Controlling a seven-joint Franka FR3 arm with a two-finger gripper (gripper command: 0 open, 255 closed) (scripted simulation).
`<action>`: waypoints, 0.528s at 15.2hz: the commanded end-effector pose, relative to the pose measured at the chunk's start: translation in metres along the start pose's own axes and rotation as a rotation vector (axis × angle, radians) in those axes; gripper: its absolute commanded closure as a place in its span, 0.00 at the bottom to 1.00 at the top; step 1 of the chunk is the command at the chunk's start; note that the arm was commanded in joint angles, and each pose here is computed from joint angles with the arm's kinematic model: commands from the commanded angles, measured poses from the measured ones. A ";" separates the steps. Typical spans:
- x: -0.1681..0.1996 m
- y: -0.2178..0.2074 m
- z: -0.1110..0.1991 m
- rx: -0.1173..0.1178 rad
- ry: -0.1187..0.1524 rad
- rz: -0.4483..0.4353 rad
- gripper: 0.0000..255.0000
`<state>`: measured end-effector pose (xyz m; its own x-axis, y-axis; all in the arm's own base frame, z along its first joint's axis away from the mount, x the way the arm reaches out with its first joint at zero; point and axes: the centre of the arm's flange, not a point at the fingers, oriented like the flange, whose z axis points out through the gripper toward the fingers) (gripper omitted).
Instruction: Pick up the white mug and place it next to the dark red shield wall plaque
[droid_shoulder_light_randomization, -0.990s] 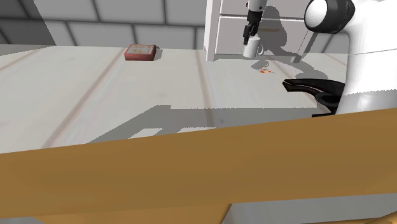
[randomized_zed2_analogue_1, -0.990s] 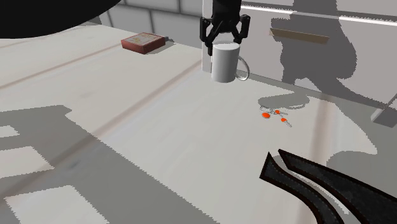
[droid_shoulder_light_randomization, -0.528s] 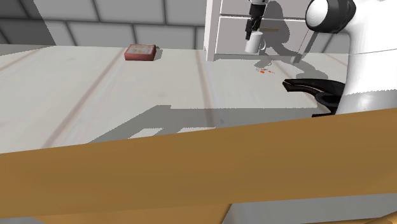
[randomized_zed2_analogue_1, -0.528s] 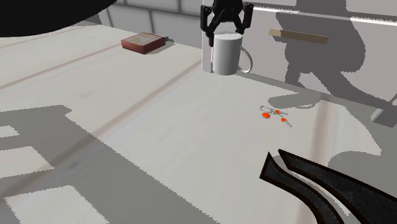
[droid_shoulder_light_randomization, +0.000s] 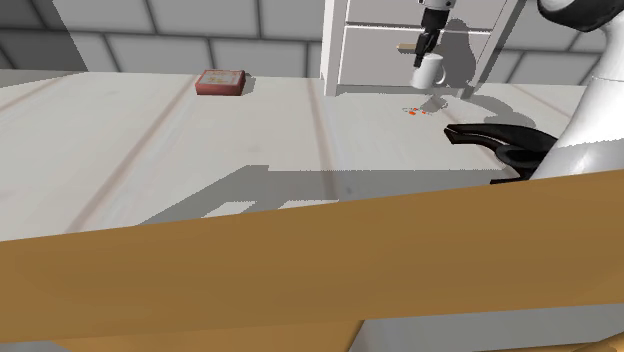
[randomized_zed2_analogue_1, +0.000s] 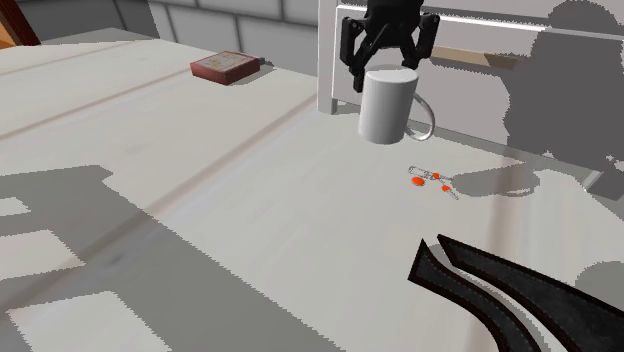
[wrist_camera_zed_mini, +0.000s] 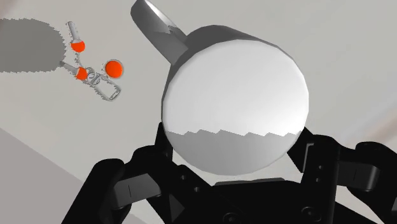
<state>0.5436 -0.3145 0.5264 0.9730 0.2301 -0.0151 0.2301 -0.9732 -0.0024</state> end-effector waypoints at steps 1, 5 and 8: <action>-0.027 0.002 0.002 0.000 0.000 -0.001 1.00; -0.079 0.007 0.002 0.000 0.000 -0.001 1.00; -0.119 0.011 0.003 0.000 0.000 -0.001 1.00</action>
<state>0.4459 -0.3481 0.5266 0.9731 0.2300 -0.0148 0.2300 -0.9732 -0.0020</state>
